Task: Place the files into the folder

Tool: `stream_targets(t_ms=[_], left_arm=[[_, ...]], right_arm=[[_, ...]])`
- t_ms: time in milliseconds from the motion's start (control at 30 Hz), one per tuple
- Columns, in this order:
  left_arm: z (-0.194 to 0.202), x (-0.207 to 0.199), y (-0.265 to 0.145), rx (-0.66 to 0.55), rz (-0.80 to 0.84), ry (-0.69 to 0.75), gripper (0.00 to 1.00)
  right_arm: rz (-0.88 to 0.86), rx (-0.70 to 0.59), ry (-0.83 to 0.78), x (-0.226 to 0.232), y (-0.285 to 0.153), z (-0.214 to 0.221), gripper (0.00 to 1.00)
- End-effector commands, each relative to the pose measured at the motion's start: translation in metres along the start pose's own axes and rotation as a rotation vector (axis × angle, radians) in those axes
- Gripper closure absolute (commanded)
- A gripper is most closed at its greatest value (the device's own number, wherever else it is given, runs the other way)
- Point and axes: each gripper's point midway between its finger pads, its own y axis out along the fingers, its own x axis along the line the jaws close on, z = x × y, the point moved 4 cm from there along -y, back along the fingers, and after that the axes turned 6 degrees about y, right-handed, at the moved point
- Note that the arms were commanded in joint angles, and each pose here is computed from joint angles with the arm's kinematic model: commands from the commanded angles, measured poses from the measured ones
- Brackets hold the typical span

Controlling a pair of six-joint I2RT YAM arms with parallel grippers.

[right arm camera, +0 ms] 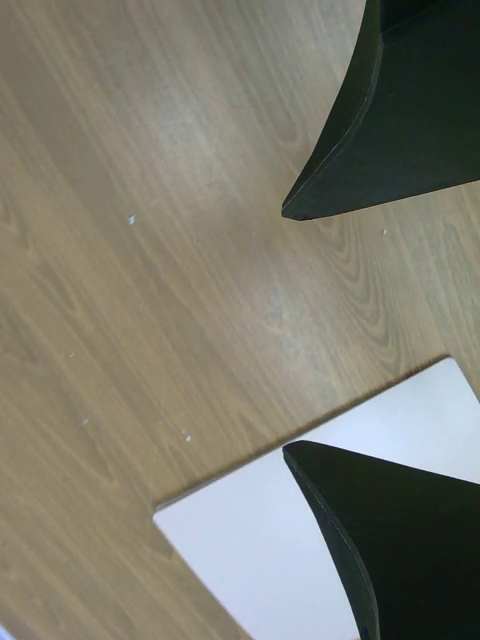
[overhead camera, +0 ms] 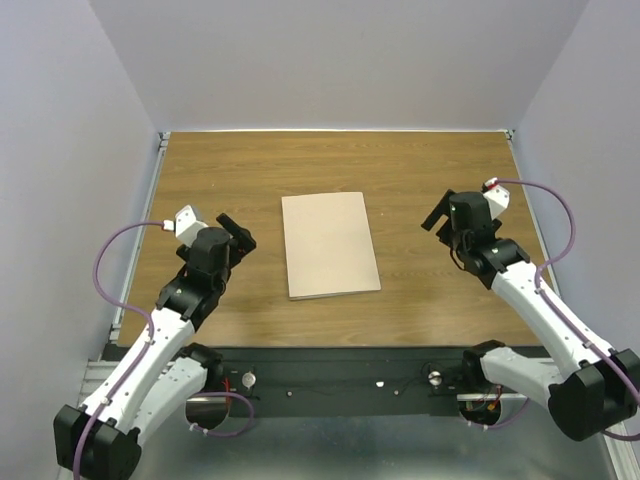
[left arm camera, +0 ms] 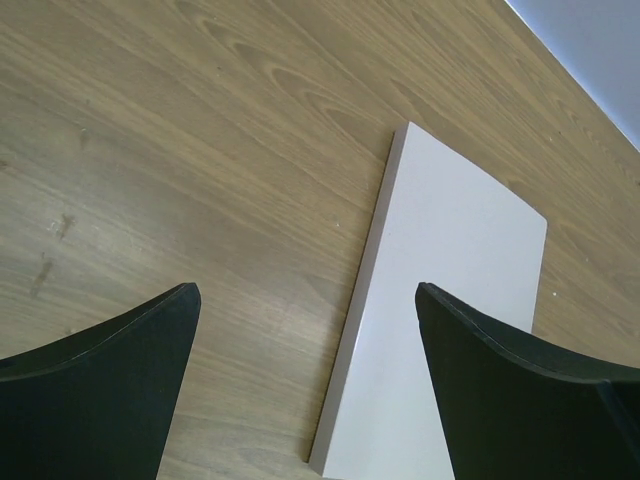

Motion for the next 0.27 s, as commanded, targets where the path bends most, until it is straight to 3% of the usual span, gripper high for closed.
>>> stream_targets(t_ms=[0, 233], left_arm=[[-0.006, 0.007, 0.005, -0.062, -0.055, -0.049, 0.02], [-0.008, 0.003, 0.009, -0.05, -0.063, -0.04, 0.02]], right_arm=[[0.058, -0.022, 0.036, -0.017, 0.001, 0.006, 0.0], [0.066, -0.089, 0.07, -0.022, -0.008, -0.005, 0.0]])
